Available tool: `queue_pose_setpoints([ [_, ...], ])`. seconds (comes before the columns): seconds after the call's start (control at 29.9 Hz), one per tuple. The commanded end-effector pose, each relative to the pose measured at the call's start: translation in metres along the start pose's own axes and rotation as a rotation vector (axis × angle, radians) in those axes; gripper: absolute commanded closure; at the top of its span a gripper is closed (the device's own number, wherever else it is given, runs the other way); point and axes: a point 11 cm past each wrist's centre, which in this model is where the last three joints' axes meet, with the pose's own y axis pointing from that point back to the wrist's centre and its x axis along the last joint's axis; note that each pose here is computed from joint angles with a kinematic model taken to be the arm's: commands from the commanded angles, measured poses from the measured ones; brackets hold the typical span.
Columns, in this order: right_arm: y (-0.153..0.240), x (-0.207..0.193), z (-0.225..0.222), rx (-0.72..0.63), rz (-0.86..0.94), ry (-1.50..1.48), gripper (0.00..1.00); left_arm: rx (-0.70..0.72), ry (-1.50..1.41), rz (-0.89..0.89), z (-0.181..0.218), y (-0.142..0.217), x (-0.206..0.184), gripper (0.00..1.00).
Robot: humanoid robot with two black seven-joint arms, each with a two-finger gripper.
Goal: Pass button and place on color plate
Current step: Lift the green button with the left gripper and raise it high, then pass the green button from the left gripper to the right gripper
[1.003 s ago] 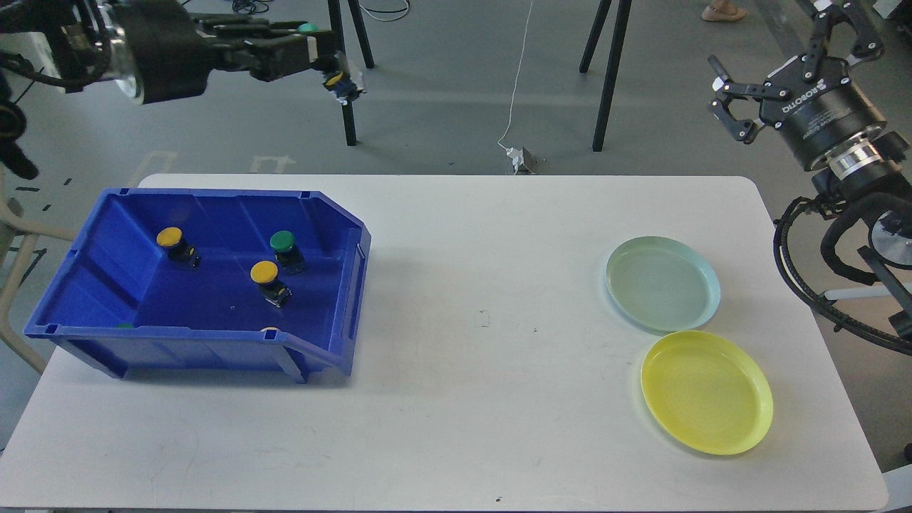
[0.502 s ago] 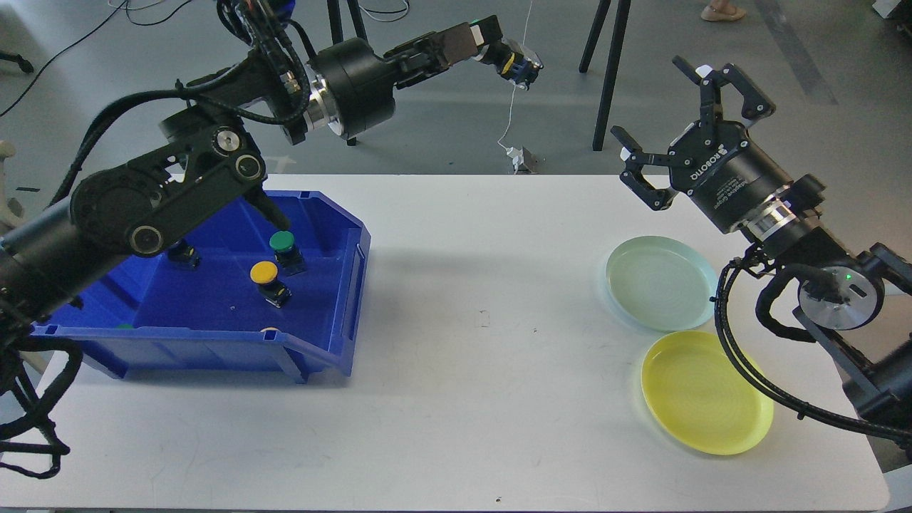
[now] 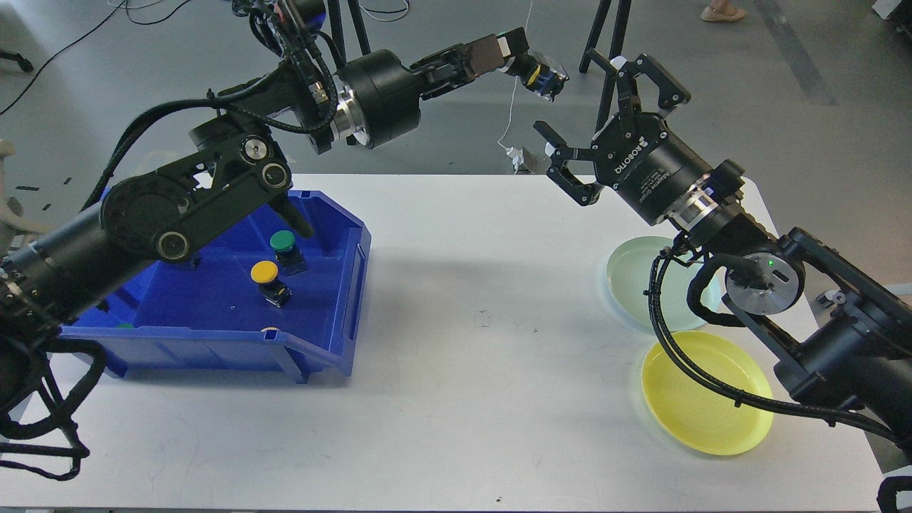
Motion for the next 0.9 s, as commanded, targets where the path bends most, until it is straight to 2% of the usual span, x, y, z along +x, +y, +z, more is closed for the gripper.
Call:
queue_pose_setpoints([
  [0.0, 0.0, -0.001, 0.001, -0.003, -0.001, 0.004, 0.08, -0.011, 0.008, -0.005, 0.003, -0.004, -0.004, 0.76],
  [0.23, -0.005, -0.003, -0.003, 0.006, -0.006, 0.013, 0.08, -0.011, 0.01, -0.013, 0.002, -0.006, -0.009, 0.76],
  [0.37, -0.007, -0.005, 0.001, -0.008, -0.012, 0.028, 0.15, -0.008, 0.007, -0.015, 0.002, -0.006, -0.009, 0.76],
  [0.57, -0.012, -0.015, 0.011, -0.012, -0.044, 0.025, 0.38, -0.007, 0.007, -0.015, 0.001, -0.005, -0.009, 0.76],
  [0.7, -0.012, -0.016, 0.012, -0.015, -0.049, 0.031, 0.71, -0.006, 0.006, -0.016, 0.001, -0.005, -0.009, 0.76],
  [0.74, -0.012, -0.015, 0.012, -0.015, -0.048, 0.032, 0.75, -0.003, 0.008, -0.015, 0.0, -0.004, -0.009, 0.76],
  [0.87, -0.013, -0.016, 0.011, -0.014, -0.049, 0.033, 0.78, -0.005, 0.009, -0.016, 0.0, -0.005, -0.01, 0.76],
])
